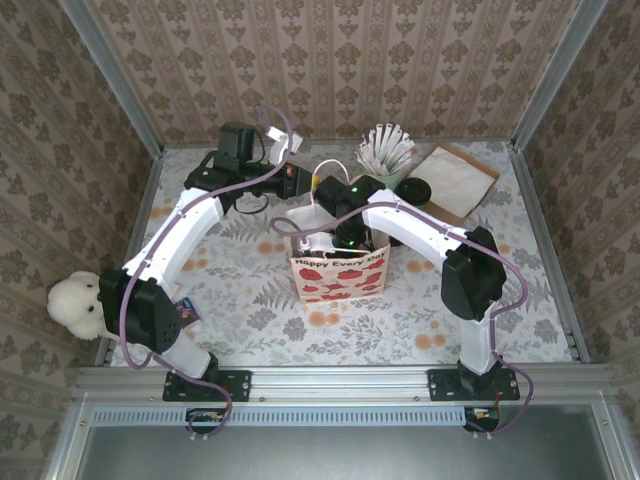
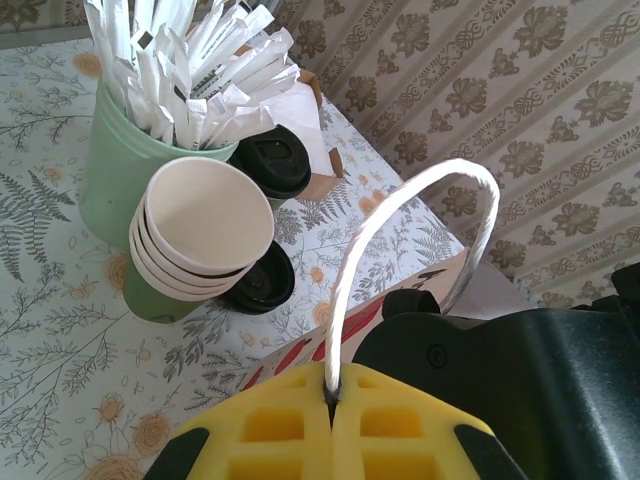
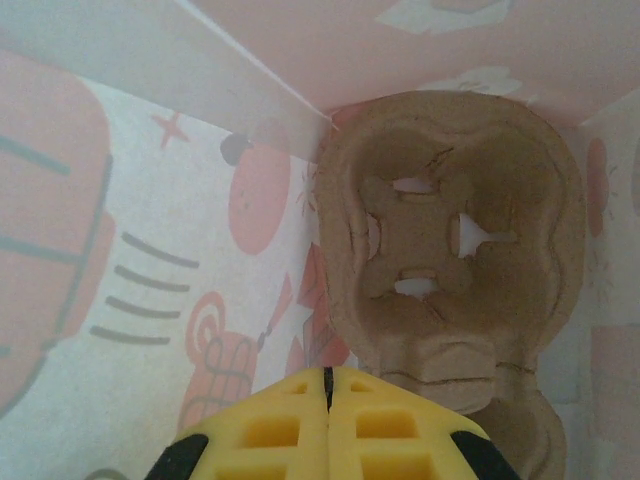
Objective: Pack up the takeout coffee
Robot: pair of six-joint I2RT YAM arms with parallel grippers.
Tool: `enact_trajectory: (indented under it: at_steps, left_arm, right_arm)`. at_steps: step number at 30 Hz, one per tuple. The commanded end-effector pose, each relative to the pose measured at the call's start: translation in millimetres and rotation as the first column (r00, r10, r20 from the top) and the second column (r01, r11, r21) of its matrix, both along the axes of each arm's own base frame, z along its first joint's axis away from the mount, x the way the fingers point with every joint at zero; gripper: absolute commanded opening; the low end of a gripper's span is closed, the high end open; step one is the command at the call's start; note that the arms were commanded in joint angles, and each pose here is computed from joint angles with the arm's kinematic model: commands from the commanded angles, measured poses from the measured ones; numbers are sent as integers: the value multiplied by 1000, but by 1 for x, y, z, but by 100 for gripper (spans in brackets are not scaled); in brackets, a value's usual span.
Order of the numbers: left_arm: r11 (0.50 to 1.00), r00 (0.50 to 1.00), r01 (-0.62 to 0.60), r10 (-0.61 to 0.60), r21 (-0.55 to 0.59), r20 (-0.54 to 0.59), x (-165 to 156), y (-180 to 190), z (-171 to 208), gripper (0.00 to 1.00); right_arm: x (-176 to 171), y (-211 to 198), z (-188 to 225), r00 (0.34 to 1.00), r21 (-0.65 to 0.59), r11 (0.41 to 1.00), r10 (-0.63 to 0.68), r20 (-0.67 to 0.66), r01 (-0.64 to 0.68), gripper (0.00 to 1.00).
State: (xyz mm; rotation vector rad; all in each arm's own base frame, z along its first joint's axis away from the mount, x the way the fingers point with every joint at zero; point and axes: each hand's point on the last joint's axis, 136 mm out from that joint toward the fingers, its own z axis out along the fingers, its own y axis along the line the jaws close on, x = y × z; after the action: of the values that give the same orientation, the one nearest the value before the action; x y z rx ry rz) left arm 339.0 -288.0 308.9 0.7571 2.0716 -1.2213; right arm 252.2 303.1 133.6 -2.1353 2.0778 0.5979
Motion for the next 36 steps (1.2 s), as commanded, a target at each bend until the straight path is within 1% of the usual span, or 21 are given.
enact_trajectory:
  at_steps: [1,6,9,16,24,29,32,36]
  left_arm:
    - [1000,999,13,-13,1,31,-1,3,4,0]
    - [1000,1000,18,-18,-2,11,1,1,1,0]
    - [1000,1000,15,-15,-7,6,2,0,1,0]
    - [1000,1000,16,-16,-12,10,0,0,4,0]
    - [999,999,49,-49,-20,20,-7,-2,4,0]
    - [998,998,63,-62,-20,29,-10,-3,4,0]
    - [998,997,66,-65,-19,41,-12,-2,5,0]
    - [998,997,60,-59,-12,56,-11,0,5,0]
  right_arm:
    - [-3,-10,-27,998,-72,996,39,-47,-42,0]
    - [5,-14,-47,999,-128,991,27,-21,-30,0]
    - [17,-18,-58,998,-176,984,31,56,-21,0]
    - [14,-5,-29,994,-69,996,54,95,-48,0]
    - [2,4,-7,996,10,999,48,72,-49,0]
    - [-2,11,16,998,106,994,24,57,-30,0]
    - [-4,12,17,999,129,991,21,48,-27,0]
    - [-10,3,-3,999,79,996,36,22,-38,0]
